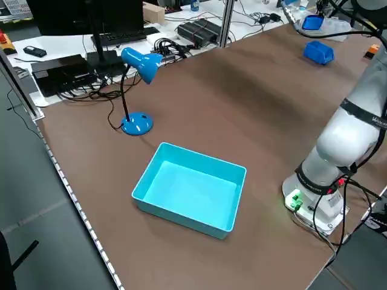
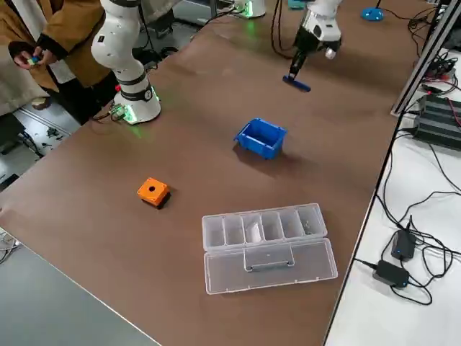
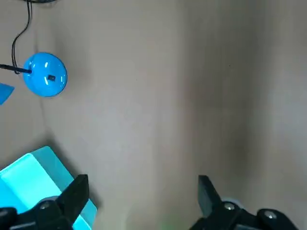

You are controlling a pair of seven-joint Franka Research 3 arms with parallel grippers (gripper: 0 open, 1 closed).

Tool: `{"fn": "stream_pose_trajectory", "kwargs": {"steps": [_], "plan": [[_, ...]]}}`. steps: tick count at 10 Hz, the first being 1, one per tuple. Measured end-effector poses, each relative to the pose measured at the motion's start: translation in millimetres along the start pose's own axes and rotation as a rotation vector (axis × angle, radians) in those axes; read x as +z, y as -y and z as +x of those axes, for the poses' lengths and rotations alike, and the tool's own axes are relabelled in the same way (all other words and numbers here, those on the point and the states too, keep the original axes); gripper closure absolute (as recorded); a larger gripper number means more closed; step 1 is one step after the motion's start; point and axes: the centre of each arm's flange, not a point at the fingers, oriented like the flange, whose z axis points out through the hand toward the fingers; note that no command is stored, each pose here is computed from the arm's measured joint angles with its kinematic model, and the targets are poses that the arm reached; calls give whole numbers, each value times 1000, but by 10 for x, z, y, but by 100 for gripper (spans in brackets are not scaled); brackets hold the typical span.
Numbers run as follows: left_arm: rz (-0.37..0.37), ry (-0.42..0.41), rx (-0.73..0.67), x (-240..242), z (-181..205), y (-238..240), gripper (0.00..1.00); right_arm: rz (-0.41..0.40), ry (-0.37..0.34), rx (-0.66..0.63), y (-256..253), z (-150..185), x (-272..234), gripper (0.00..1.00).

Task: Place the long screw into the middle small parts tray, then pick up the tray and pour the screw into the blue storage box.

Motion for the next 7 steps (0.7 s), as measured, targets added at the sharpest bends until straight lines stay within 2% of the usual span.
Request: {"fn": "stream_pose_trajectory", "kwargs": {"steps": [2, 3, 5, 7], "plan": [[0, 5, -6, 24, 4, 36, 0, 173, 21, 30, 235, -9, -28, 97], [0, 6, -12, 28, 7, 68, 0, 220, 15, 38, 384, 12, -18, 97], [0, 6, -18, 32, 11, 99, 0, 285, -42, 57, 1069, 67, 143, 97], [0, 3, -24, 66, 42, 136, 0, 387, -72, 62, 1935, 96, 604, 97]]}}
